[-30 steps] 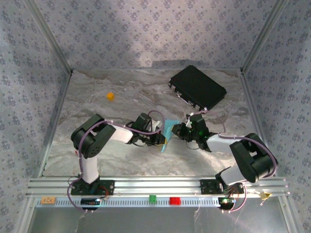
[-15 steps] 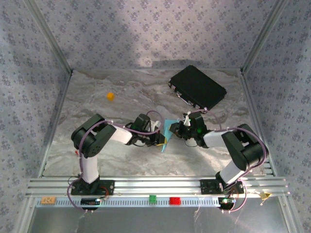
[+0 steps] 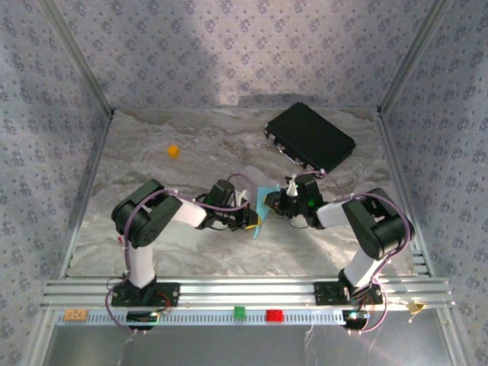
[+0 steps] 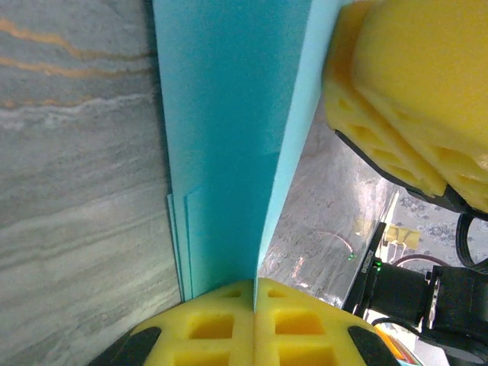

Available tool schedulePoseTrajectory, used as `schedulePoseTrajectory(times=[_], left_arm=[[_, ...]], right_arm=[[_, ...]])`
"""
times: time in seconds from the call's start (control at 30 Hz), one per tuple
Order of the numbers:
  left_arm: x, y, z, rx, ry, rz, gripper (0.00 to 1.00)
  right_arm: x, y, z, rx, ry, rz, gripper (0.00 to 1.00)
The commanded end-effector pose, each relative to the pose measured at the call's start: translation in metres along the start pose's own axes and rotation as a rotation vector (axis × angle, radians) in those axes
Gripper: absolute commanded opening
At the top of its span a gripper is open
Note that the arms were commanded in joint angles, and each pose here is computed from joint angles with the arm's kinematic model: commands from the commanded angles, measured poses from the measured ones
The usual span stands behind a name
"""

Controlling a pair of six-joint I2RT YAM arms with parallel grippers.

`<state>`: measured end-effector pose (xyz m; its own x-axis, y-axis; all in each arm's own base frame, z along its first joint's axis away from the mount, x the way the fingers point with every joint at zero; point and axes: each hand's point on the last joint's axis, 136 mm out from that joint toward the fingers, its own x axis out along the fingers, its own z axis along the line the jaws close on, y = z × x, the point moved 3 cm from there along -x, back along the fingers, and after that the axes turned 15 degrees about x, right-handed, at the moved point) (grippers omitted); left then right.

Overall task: Fold a paper plane with a square sheet of paper (pick it up from the middle)
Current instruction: Fold the wing for the fifth time at the center of the table.

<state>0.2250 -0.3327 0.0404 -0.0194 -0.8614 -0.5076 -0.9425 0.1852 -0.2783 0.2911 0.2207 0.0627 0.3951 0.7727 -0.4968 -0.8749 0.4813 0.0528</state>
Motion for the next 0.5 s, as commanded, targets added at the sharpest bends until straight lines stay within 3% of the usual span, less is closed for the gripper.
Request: schedulePoseTrajectory(times=[0.0, 0.47], left_arm=[[-0.0012, 0.0136, 0.0259, -0.082, -0.077, 0.028, 0.0], [0.0004, 0.016, 0.0315, -0.11, -0.092, 0.057, 0.0]], right_arm=[[0.0038, -0.0045, 0.005, -0.006, -0.02, 0.011, 0.13], [0.0108, -0.0055, -0.0027, 0.01, 0.003, 0.026, 0.13]])
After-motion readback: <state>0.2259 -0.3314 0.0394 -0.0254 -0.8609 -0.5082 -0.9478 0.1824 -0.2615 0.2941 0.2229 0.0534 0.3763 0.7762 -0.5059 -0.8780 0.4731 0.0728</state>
